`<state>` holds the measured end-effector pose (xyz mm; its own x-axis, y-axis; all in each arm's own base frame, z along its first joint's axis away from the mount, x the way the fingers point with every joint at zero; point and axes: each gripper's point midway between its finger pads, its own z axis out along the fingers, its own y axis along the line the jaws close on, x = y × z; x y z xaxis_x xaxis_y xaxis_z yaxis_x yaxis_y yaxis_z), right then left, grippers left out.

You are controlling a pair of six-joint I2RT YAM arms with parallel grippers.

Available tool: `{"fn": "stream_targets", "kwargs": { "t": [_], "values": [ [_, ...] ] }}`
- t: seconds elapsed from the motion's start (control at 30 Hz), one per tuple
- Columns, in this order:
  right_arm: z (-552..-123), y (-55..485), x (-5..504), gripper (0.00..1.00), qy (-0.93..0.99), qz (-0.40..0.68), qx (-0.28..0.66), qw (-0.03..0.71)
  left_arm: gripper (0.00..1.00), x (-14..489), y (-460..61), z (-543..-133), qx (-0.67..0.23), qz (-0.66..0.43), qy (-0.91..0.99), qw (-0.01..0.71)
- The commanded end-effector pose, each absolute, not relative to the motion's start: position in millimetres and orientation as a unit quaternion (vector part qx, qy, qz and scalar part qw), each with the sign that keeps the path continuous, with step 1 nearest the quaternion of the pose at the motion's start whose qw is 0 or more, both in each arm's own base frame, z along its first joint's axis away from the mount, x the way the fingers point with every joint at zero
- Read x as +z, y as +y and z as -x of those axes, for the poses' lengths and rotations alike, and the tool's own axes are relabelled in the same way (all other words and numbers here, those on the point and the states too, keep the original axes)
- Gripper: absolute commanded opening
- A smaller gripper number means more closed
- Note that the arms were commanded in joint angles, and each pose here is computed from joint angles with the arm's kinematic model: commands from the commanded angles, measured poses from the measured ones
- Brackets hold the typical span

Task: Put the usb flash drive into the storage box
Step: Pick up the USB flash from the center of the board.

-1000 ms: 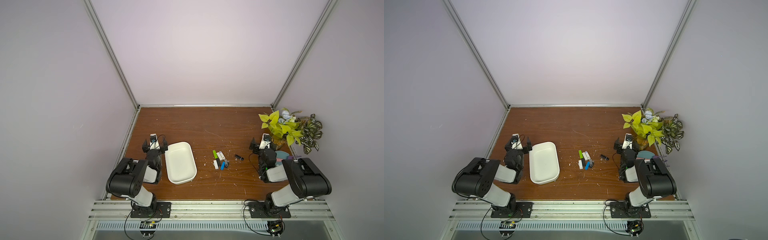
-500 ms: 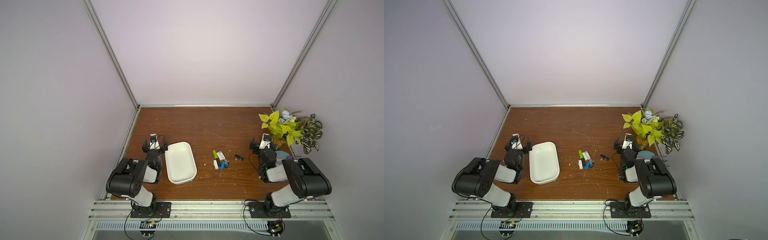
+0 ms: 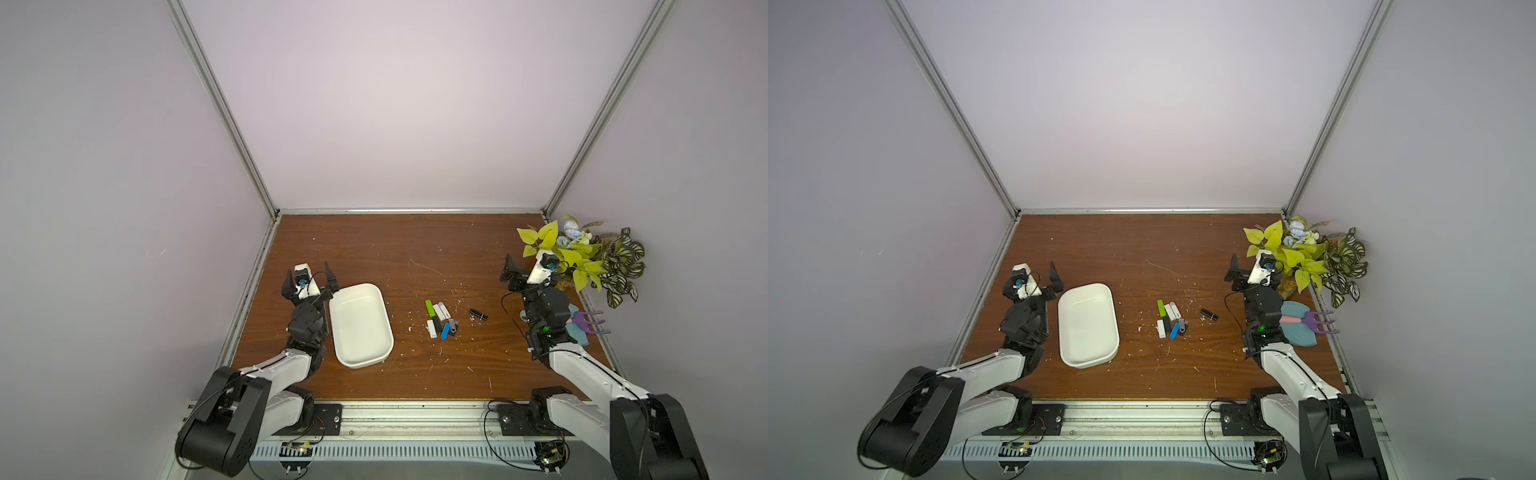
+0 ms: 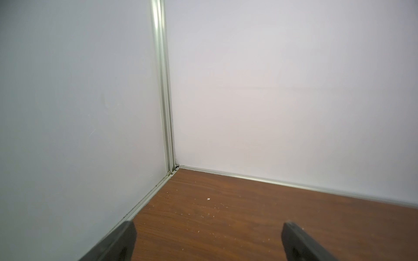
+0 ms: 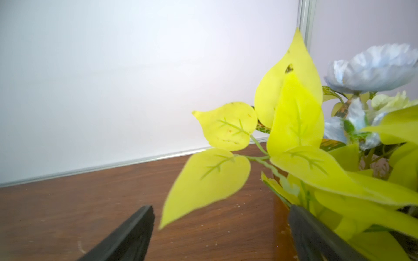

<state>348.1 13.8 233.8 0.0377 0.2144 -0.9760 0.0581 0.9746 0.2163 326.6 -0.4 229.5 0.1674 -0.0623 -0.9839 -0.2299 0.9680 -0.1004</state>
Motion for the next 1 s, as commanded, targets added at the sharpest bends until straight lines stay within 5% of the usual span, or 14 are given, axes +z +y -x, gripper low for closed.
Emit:
{"fn": "stream_targets", "kwargs": {
  "t": [0.0, 0.17, 0.23, 0.43, 0.53, 0.97],
  "values": [
    [-336.4, 39.0, 208.3, 1.00, 0.739, -0.113, 0.156, 0.646, 1.00, 223.2, -26.0, -334.5, -0.062, 0.123, 0.698, 0.703],
    [-320.9, 75.9, 214.0, 0.99, 0.779, -0.057, 0.225, 0.582, 0.97, 201.6, -62.4, -351.1, -0.148, 0.134, 0.780, 0.593],
    [-314.6, 87.0, 204.2, 0.86, 0.807, -0.033, 0.236, 0.540, 0.92, 179.8, -80.4, -355.2, -0.170, 0.133, 0.836, 0.505],
    [-311.1, 105.7, 151.2, 0.78, 0.884, 0.002, 0.220, 0.413, 0.91, 176.0, -132.0, -335.9, -0.229, 0.064, 0.908, 0.345],
    [-319.3, 107.6, 131.3, 0.65, 0.905, 0.008, 0.196, 0.378, 0.93, 188.0, -140.3, -316.2, -0.224, 0.019, 0.913, 0.339],
    [-340.1, 107.5, 72.9, 0.69, 0.946, 0.003, 0.126, 0.298, 0.98, 184.8, -95.9, -278.6, -0.163, 0.014, 0.899, 0.406]
  ]
}}
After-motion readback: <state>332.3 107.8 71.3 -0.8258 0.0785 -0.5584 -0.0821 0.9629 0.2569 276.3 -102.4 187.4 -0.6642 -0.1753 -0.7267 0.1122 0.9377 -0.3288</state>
